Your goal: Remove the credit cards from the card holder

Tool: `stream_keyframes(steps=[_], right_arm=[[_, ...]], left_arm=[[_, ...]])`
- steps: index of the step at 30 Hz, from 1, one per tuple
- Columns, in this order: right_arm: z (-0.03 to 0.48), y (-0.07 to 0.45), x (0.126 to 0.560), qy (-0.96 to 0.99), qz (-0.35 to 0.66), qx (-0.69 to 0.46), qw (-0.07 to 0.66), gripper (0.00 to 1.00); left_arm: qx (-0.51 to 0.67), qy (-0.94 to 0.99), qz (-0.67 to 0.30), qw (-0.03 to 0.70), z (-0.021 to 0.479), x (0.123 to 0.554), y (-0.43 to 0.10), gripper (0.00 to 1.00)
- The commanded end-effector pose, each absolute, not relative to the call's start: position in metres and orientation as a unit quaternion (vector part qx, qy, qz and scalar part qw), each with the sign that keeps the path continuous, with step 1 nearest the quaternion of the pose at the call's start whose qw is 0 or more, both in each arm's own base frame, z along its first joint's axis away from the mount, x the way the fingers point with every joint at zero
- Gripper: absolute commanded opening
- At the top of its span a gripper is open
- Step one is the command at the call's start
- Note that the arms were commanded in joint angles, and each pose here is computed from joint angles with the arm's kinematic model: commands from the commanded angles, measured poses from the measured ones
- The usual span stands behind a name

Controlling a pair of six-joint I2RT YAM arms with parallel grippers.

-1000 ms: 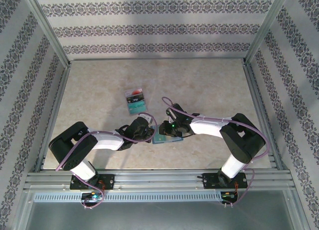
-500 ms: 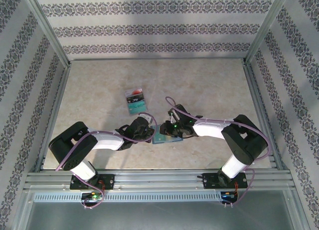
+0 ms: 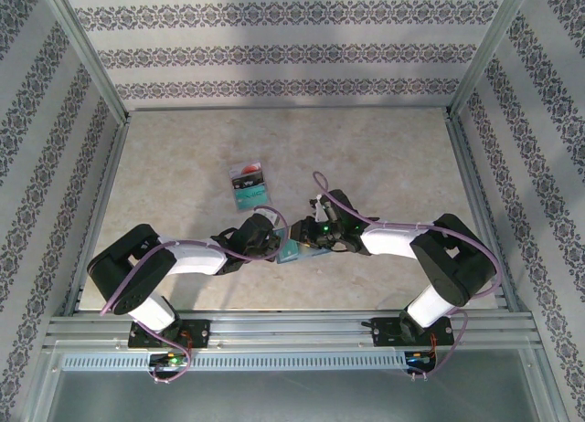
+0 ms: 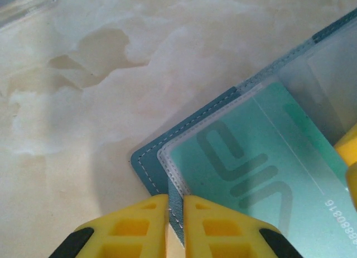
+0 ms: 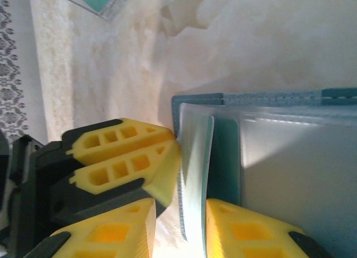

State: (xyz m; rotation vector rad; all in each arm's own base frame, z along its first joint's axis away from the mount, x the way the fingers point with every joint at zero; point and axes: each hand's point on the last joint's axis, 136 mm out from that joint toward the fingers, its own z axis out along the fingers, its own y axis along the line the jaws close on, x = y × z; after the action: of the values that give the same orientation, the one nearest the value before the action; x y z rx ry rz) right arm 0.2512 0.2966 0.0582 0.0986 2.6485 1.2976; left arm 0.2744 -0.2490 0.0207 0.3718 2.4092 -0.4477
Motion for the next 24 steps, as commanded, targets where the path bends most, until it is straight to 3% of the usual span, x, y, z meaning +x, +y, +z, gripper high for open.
stream_keyframes(steps=[1,9,24], right_arm=[[0.072,0.31,0.254,0.873,0.477,0.015,0.1,0.29],[0.066,0.306,0.255,0.877,0.471,0.025,0.096,0.28],[0.073,0.292,0.256,0.873,0.475,0.031,0.109,0.12]], left_arm=[[0.154,0.924,-0.166,0.308,0.018,0.27,-0.249,0.14],[0.152,0.924,-0.166,0.309,0.019,0.271,-0.249,0.14],[0.146,0.926,-0.159,0.31,0.018,0.272,-0.246,0.14]])
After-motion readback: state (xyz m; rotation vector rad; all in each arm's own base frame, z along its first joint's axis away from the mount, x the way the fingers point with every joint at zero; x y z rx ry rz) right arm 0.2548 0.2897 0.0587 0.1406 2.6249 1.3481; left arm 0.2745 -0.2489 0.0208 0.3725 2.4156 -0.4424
